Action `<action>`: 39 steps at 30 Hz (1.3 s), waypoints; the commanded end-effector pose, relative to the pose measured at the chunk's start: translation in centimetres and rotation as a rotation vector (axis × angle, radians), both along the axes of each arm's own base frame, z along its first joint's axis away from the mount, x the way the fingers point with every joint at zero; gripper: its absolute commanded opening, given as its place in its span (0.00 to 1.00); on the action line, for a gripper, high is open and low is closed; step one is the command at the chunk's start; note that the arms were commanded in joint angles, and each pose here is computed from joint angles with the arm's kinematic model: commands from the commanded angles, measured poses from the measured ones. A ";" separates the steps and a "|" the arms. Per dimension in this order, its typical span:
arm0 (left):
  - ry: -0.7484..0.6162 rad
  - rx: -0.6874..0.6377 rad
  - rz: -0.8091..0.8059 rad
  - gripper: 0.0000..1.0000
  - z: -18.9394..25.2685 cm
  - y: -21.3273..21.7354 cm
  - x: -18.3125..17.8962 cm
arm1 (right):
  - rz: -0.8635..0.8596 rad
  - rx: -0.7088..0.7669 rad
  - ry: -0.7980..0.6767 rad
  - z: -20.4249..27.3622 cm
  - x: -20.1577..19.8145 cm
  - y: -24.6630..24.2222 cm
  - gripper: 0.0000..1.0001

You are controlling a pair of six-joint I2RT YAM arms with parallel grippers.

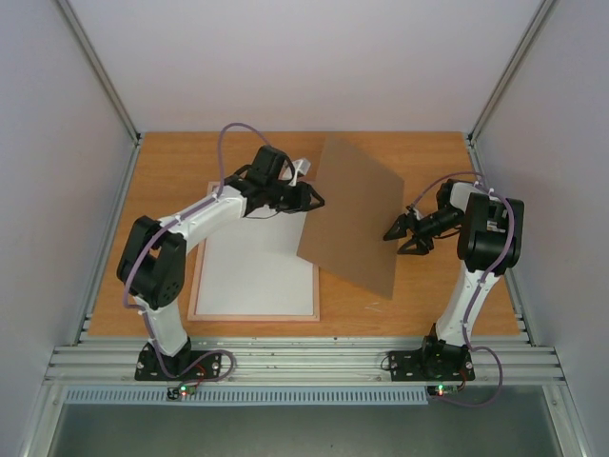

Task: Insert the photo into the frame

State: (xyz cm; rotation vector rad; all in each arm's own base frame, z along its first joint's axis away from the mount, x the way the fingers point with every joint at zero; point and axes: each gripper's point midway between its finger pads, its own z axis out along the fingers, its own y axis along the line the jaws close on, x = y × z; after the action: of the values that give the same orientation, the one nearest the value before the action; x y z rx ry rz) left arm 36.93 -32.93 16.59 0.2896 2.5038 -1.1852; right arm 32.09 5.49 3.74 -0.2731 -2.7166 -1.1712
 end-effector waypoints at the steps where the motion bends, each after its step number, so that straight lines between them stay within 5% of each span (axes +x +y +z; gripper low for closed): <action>1: -0.063 -0.110 -0.087 0.34 4.2 -2.9 -1.1 | -0.007 0.059 -0.163 1.4 3.0 1.0 0.70; 5: -0.017 -0.065 -0.060 0.29 2.8 -2.8 -0.7 | -0.006 0.068 -0.170 1.7 2.8 1.1 0.70; 9: -0.057 0.022 -0.027 0.03 2.7 -1.9 0.2 | -0.005 0.063 -0.184 2.0 2.6 1.1 0.70; 14: -0.202 0.091 -0.027 0.01 6.6 -0.9 1.4 | -0.050 0.036 -0.273 5.2 3.7 -0.7 0.71; 20: -0.482 0.082 -0.077 0.00 16.1 -0.1 1.3 | -0.218 -0.037 -0.437 11.8 4.4 -7.2 0.75; 27: -0.899 0.249 -0.200 0.00 23.5 2.3 0.9 | -0.318 -0.165 -0.601 18.6 2.9 -12.7 0.79; 39: -1.580 0.516 -0.628 0.01 23.7 7.0 -7.0 | -0.351 -0.287 -0.815 28.3 2.5 -14.9 0.87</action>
State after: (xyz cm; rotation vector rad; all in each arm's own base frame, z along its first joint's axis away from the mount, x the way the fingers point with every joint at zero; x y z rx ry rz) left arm 32.37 -26.50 38.12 1.2860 1.5838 -0.3092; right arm 34.57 -9.28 29.20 -0.4226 -3.6276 -1.1625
